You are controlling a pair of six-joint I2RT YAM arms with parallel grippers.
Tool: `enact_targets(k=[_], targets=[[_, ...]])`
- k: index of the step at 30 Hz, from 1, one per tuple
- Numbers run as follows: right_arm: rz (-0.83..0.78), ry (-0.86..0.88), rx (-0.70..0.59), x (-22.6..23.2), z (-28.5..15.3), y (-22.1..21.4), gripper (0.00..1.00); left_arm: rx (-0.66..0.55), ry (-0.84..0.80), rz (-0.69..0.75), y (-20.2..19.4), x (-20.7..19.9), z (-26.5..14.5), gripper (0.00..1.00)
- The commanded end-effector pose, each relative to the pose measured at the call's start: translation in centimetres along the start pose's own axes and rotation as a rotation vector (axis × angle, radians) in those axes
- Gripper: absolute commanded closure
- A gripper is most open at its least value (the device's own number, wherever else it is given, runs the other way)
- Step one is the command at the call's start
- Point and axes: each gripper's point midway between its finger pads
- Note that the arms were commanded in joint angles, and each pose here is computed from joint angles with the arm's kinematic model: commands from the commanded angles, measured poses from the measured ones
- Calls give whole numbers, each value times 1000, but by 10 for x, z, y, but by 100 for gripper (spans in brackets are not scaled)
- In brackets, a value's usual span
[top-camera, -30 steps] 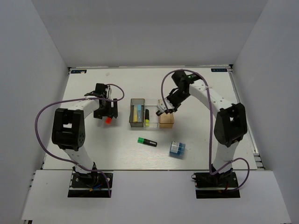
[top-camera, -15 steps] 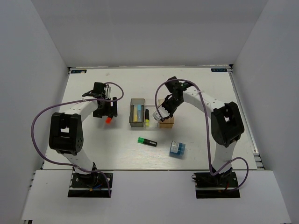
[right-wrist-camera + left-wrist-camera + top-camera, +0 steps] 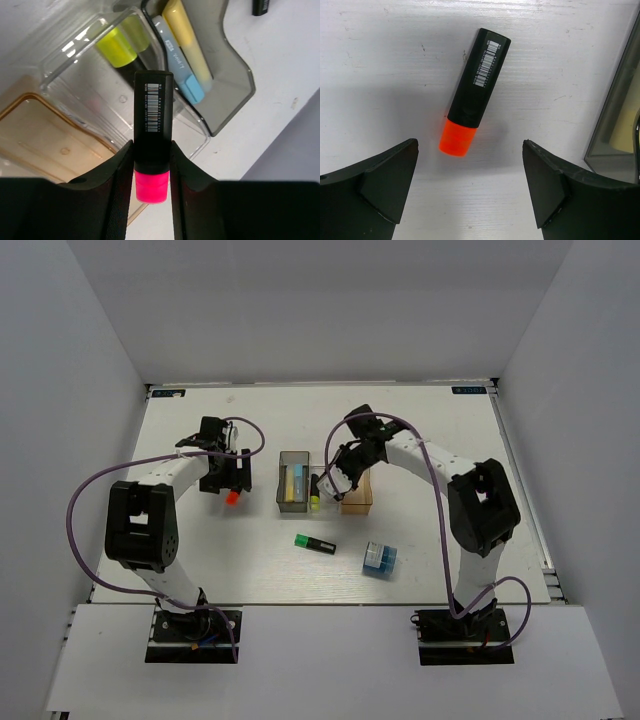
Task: Sort the stationery into containers
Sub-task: Place the pen in the storage box, then pick up the pen from the center of the board.
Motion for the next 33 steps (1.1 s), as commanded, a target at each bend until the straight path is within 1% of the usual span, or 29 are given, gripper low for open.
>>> enact_targets(k=[1,5,8,9,10,11,12,13,14,16,17,20,22,24,26,27,28,29,30,31,32,33], targets=[[-949,-64,6,-52,5,14,100,-29,-34,0,7,-8,-7,6],[-1008,-99,25,-62,14,12,100,-25,-34,0,5,-7,-6,6],[-1020,-111,11,-63,16,12,100,-22,-36,5,4,-7,-5,6],[-1022,-108,0,-60,20,15,99,-18,-33,5,3,-6,-3,6],[-1026,-111,1,-61,19,15,94,-17,-37,6,4,-7,-3,6],[-1017,-105,-6,-59,19,16,72,-9,-39,7,2,-8,-2,6],[-1020,-102,-10,-57,20,17,58,-10,-41,9,3,-9,-2,6],[-1029,-115,-6,-59,18,18,35,-6,-43,9,2,-9,-2,6],[-1038,-129,-3,-63,13,23,10,-4,-38,9,2,-7,-1,6],[-1025,-134,5,-63,8,22,9,-5,-41,6,2,-7,-1,6],[-1020,-142,5,-64,6,24,9,-3,-43,9,1,-8,-1,8],[-1002,-175,31,-75,-10,30,14,-2,-44,13,1,-8,-1,9],[-1009,-208,60,-84,-25,35,18,8,-47,18,-1,-8,2,10],[-950,-241,95,-94,-38,36,26,21,-49,18,-1,-10,4,11],[-827,-301,148,-107,-54,29,32,15,-53,23,5,-12,4,13],[-798,-325,169,-116,-65,32,35,20,-50,29,7,-13,5,13],[-706,-353,201,-122,-74,24,38,29,-38,33,6,-11,9,13],[-616,-378,237,-128,-93,24,38,9,-44,42,16,-16,6,13],[-574,-393,253,-132,-101,24,38,24,-36,64,14,-16,10,14],[-385,-421,293,-130,-111,11,38,37,-17,75,12,-16,15,16],[-349,-452,315,-134,-129,17,40,57,-8,84,9,-16,20,18],[-224,-472,341,-130,-142,10,43,50,17,104,17,-15,22,22]])
Point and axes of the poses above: each gripper's point midway between its finger pads, its own z axis out along the fingers, its own x axis along the line the jaws close on, y = z × x, and after that the axes turned 9 degrees about -z, right-handed
